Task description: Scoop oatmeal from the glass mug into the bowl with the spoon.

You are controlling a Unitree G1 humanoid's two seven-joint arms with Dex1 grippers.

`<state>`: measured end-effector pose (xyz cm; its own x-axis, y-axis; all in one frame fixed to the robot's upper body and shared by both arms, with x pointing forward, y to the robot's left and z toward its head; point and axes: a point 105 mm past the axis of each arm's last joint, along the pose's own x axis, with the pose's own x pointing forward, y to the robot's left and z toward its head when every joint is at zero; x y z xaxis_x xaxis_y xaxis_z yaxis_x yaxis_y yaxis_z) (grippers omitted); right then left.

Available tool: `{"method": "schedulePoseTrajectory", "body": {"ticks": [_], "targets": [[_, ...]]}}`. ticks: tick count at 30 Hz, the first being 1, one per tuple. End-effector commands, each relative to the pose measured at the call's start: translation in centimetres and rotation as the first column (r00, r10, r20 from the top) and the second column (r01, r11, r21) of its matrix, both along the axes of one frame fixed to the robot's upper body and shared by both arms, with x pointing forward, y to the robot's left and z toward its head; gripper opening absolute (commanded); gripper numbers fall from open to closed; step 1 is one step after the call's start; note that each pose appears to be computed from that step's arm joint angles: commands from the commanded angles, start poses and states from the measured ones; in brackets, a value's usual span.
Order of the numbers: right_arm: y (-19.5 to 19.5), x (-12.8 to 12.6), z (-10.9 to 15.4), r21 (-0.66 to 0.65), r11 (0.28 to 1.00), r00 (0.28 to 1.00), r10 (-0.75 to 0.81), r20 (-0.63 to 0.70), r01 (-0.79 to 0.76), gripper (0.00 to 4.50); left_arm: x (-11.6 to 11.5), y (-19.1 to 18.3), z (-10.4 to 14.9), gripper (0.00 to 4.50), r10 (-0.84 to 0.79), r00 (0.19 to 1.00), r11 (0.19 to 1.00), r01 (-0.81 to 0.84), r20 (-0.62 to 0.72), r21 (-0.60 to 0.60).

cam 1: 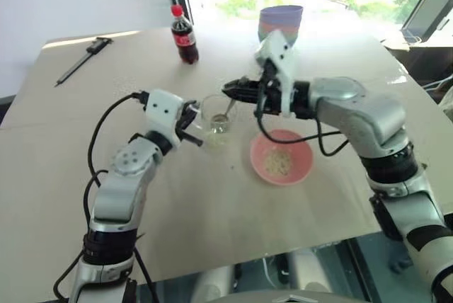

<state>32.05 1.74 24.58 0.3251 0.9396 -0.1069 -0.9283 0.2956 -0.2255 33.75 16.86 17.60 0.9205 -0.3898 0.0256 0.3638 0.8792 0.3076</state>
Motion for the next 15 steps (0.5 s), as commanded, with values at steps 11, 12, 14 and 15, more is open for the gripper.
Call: {"method": "schedulePoseTrajectory", "body": {"ticks": [11,12,14,15], "targets": [[0.5,-0.8,0.1,0.102,0.995,0.954,0.011,-0.301,0.020,0.00,0.0,-0.5,1.2,0.05,-0.040,0.997,0.990,0.031,0.062,0.139],[0.3,-0.5,0.3,0.111,0.993,0.946,-0.001,-0.326,0.040,0.00,0.0,-0.5,1.1,0.05,-0.041,0.997,0.990,0.032,0.061,0.139],[-0.1,0.1,0.9,0.135,0.988,0.930,-0.026,-0.367,0.080,0.00,0.1,-0.5,1.0,0.05,-0.043,0.997,0.989,0.034,0.058,0.143],[-0.5,0.5,1.6,0.148,0.984,0.928,-0.039,-0.370,0.101,0.00,0.1,-0.6,0.8,0.05,-0.046,0.997,0.989,0.038,0.054,0.146]]}}
